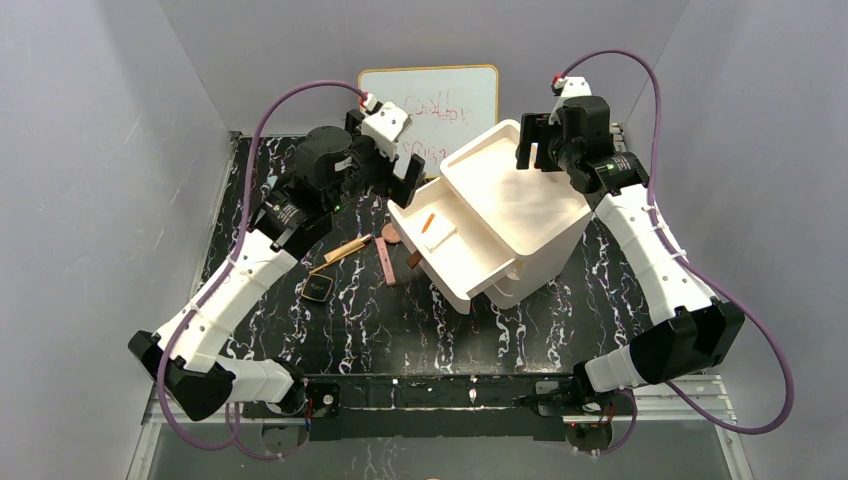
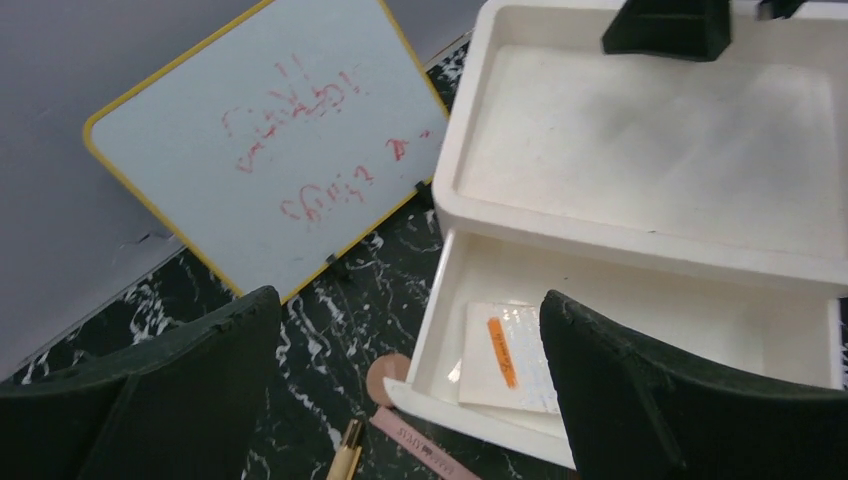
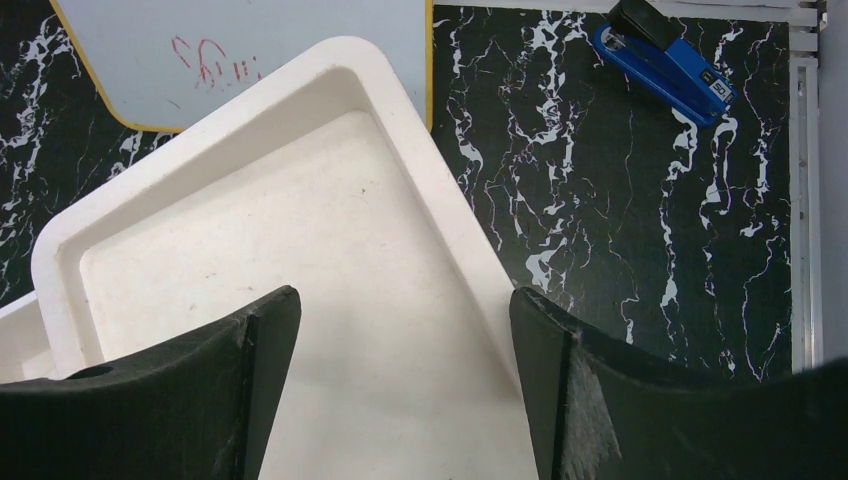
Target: Organize the makeup
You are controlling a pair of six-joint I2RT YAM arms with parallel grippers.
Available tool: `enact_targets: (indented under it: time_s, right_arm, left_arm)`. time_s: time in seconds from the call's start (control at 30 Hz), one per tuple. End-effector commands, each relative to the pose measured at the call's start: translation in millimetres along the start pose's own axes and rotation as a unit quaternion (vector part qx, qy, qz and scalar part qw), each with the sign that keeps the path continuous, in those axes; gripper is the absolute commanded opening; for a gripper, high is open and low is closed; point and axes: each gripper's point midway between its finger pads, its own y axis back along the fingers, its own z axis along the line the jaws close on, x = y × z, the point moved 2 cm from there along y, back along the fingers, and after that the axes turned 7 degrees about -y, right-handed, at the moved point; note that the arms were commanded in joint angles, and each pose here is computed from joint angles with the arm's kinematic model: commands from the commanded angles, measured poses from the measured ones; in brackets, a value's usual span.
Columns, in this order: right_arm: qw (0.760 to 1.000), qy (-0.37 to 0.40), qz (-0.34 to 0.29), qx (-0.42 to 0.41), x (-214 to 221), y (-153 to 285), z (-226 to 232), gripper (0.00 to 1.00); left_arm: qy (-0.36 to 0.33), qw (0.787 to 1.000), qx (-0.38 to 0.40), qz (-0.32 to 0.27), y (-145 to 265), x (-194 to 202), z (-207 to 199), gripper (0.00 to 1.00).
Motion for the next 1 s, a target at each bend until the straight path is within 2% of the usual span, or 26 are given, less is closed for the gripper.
enact_targets:
  time_s: [0.0, 0.13, 0.33, 0.53, 0.7, 0.8, 0.97]
  right_arm:
    - [1.000, -0.004, -0.008, -0.010, -4.4, 2.9, 5.3, 0.85]
    - [1.000, -0.006, -0.009, -0.016, -4.6, 3.1, 7.1, 0.86]
    - [1.000, -0.009, -0.010, -0.021, -5.2, 5.6, 9.4, 0.86]
    - [1.000, -0.007, -0.015, -0.019, -6.7, 10.9, 8.9, 0.86]
    - [1.000, -0.005, -0.020, -0.016, -8.3, 15.8, 7.7, 0.86]
    - [1.000, -0.005, -0.022, -0.015, -8.6, 17.3, 7.4, 0.86]
    - [1.000, -0.007, -0.019, -0.020, -7.3, 15.0, 9.2, 0.86]
  left_arm:
    - [0.004, 0.987, -0.117, 0.112, 34.0, 34.2, 38.5, 0.99]
    - [0.037, 0.973, -0.162, 0.162, 63.5, 59.8, 58.4, 0.98]
    - [0.091, 0.942, -0.222, 0.234, 86.4, 109.3, 82.2, 0.99]
    - [0.213, 0.907, -0.186, 0.311, 70.0, 183.6, 48.8, 0.98]
    - [0.339, 0.877, -0.127, 0.316, 53.1, 229.5, 6.1, 0.98]
    - [0.379, 0.854, -0.132, 0.331, 52.0, 250.0, -6.8, 0.96]
    - [0.442, 0.840, -0.120, 0.293, 39.9, 257.2, -21.9, 0.95]
